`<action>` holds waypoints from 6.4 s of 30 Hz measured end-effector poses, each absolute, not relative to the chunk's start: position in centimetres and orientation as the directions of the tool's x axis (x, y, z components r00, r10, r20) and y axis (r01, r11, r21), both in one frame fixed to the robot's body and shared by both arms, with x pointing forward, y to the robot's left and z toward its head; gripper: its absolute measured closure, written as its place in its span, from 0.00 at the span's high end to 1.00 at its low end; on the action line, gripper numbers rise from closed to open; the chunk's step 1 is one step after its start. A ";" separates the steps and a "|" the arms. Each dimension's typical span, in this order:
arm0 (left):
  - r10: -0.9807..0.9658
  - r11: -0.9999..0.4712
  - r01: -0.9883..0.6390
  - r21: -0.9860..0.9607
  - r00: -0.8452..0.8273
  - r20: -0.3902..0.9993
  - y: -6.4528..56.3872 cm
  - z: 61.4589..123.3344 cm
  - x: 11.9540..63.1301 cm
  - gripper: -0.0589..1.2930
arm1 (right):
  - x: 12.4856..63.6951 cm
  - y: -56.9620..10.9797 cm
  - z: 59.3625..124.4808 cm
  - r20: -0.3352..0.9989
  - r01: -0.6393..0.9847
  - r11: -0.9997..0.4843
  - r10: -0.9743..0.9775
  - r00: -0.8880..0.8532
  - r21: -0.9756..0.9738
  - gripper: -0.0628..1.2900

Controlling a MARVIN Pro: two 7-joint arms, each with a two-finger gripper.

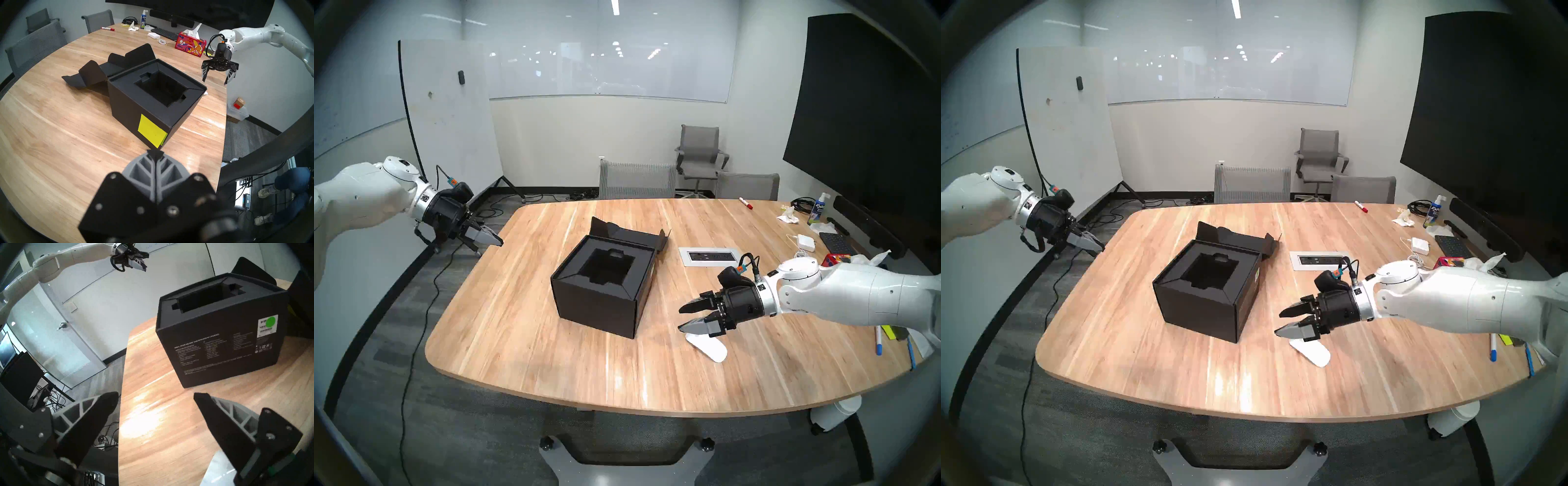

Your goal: Open the box and place the mouse inside

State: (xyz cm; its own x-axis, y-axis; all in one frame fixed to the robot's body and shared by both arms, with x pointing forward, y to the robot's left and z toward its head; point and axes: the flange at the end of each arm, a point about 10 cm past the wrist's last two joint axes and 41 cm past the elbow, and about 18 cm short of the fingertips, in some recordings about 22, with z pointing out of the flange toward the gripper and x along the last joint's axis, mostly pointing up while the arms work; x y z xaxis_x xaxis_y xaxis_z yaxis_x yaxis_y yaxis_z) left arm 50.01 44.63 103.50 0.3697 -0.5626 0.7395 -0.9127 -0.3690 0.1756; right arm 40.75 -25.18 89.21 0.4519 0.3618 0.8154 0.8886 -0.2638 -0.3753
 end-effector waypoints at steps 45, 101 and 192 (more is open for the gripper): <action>-0.563 -0.369 -0.913 0.176 0.370 0.739 44.7 103.5 50.0 0.03 | 39.2 -26.3 89.4 0.546 0.772 -0.536 0.555 0.627 -0.342 0.94; -0.565 -0.368 -0.913 0.176 0.370 0.738 44.7 103.6 50.0 0.03 | 38.8 -26.7 88.9 0.282 0.692 -0.666 0.632 0.721 -0.279 0.94; -0.566 -0.367 -0.914 0.176 0.369 0.737 44.7 103.6 50.0 0.03 | 41.5 -25.7 88.7 0.250 0.729 -0.662 0.687 0.682 -0.174 0.94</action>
